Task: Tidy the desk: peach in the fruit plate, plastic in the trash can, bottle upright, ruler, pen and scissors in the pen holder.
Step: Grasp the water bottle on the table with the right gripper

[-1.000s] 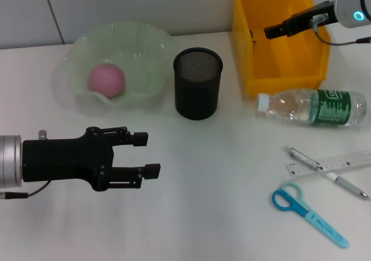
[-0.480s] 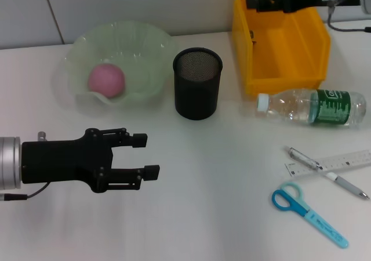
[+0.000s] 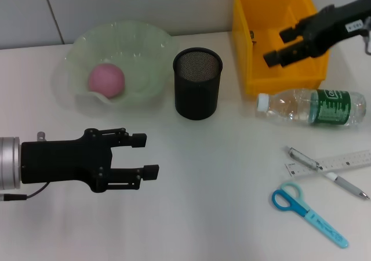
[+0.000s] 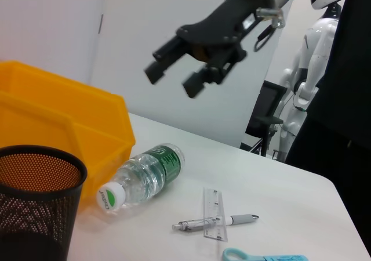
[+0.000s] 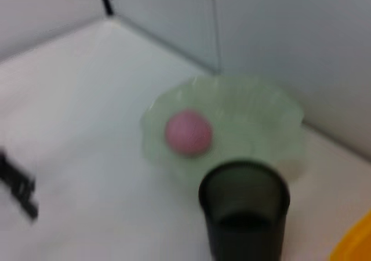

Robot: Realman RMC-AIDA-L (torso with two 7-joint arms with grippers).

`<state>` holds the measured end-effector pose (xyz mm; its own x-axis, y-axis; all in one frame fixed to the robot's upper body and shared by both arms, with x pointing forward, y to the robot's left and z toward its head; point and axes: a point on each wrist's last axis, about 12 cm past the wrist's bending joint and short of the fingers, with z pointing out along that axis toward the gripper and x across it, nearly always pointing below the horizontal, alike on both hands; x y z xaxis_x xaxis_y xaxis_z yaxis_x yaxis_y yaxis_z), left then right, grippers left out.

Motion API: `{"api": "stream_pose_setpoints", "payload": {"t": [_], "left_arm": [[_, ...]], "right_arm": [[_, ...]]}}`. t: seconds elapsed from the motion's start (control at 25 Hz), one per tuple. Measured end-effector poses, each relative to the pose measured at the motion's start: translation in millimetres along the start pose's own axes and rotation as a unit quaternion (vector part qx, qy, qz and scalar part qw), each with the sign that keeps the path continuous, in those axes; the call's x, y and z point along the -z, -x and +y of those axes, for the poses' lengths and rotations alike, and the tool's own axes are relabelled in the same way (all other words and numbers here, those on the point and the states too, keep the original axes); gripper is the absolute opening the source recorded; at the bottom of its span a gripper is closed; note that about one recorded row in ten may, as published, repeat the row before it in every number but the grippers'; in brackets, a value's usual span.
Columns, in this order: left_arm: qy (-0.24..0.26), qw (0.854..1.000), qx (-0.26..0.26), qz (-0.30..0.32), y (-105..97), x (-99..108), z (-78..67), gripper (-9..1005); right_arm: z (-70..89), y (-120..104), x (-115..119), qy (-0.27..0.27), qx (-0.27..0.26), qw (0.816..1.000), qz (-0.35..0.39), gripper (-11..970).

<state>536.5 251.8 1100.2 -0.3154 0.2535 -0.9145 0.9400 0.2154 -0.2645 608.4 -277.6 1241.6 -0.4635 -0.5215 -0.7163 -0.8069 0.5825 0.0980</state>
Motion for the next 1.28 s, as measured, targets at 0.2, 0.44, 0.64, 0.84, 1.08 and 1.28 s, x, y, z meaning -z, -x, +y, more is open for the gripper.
{"api": "stream_pose_setpoints", "payload": {"t": [0.2, 0.44, 0.64, 0.84, 1.08, 1.28], "left_arm": [[0.001, 1.0, 0.0, -0.001, 0.9, -0.2, 0.7, 749], [0.003, 1.0, 0.001, -0.001, 1.4, -0.7, 1.4, 749], [0.007, 1.0, 0.003, -0.005, 1.8, -0.4, 2.3, 748], [0.009, 1.0, 0.006, -0.007, 0.5, 0.0, 2.1, 748], [0.014, 1.0, 0.01, -0.012, -0.4, 2.0, 2.3, 747], [0.017, 1.0, 0.015, -0.013, -1.1, 0.7, 2.3, 747]], "right_arm": [[-1.1, 10.8, 6.6, -0.014, 0.027, 0.997, 0.072, 767], [-4.6, 24.3, 4.2, -0.021, 0.046, 0.988, 0.149, 767], [-11.5, 29.3, 0.6, -0.035, 0.053, 0.978, 0.201, 763], [-18.1, 21.1, 1.6, -0.051, 0.069, 0.967, 0.239, 763], [-29.6, 0.1, -6.1, -0.063, 0.078, 0.958, 0.27, 764], [-34.7, -9.6, -22.3, -0.076, 0.099, 0.947, 0.296, 764]]}}
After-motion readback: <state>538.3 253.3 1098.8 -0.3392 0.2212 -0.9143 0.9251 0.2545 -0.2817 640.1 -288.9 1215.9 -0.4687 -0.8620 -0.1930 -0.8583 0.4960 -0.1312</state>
